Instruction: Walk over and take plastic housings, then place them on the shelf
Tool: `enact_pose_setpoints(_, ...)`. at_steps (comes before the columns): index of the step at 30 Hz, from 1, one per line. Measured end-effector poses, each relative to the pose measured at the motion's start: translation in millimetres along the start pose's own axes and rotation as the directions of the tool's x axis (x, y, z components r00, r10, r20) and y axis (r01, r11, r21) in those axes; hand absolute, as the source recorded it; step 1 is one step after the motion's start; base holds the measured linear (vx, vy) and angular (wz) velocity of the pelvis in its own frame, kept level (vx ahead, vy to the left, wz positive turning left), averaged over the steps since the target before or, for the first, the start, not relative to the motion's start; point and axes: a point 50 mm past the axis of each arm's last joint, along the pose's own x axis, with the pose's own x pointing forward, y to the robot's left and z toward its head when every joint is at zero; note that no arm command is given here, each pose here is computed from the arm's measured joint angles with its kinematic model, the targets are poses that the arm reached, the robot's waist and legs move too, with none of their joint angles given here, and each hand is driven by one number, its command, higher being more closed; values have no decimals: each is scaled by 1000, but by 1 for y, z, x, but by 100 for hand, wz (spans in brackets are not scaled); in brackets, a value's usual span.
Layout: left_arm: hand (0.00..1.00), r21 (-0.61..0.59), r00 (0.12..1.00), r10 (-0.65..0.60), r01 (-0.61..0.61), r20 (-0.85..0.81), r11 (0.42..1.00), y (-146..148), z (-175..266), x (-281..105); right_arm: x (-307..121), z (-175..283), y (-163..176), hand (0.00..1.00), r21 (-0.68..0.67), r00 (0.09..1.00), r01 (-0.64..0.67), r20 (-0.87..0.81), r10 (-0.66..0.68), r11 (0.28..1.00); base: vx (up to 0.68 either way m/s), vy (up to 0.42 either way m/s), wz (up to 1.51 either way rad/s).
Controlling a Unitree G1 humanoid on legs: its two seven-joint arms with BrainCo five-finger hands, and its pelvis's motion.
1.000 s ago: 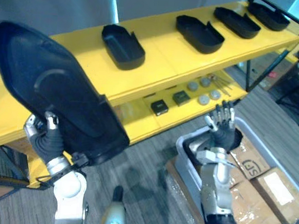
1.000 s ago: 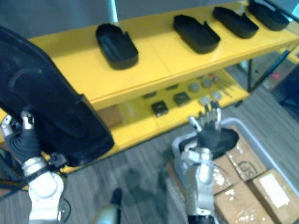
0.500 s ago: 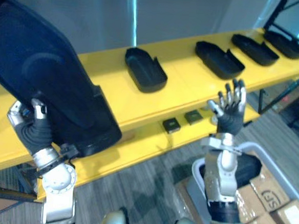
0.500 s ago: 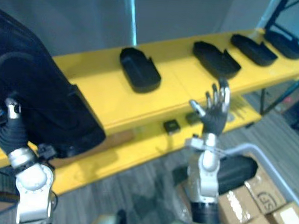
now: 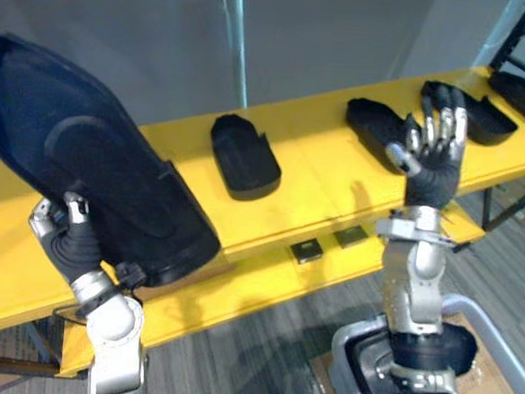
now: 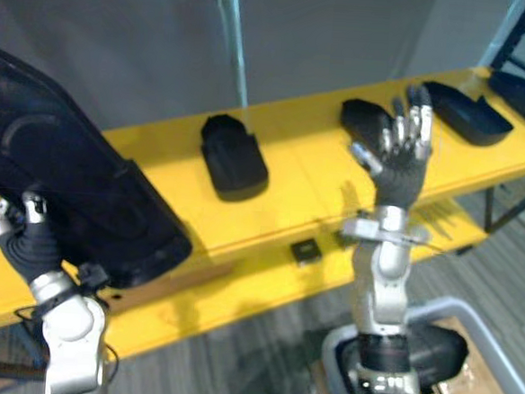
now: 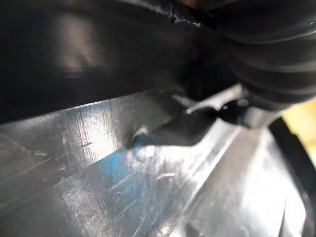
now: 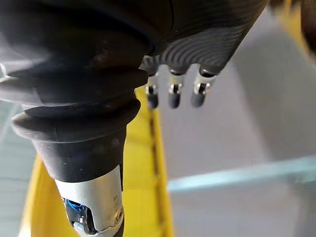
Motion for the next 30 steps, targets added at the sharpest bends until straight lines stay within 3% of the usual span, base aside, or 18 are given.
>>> enact_pose_setpoints(5,100,33,1000,22,-22,7,999,8,2,3,-1,-12,43,0,121,985,-168,-23,172,978,11,37,44)
enact_pose_setpoints(11,100,141,993,9,-26,115,990,20,10,19,-5,-14,44,0,118,976,-204,-48,210,972,-3,28,9)
enact_pose_setpoints(15,100,199,980,-2,-38,199,979,20,12,49,-14,-6,17,0,30,992,-115,-41,116,993,-22,-5,-13)
enact_pose_setpoints(22,100,428,934,-120,-38,336,903,9,43,179,-69,16,-63,0,-199,975,180,-95,-202,963,-34,-13,-43)
enact_pose_setpoints(26,100,466,916,-197,12,350,885,-20,87,234,-94,14,-72,0,-240,952,217,-164,-260,946,-21,-11,-25)
enact_pose_setpoints(30,100,459,909,-246,71,335,886,-45,115,255,-90,15,-69,0,-224,959,211,-140,-246,951,-64,-19,-7)
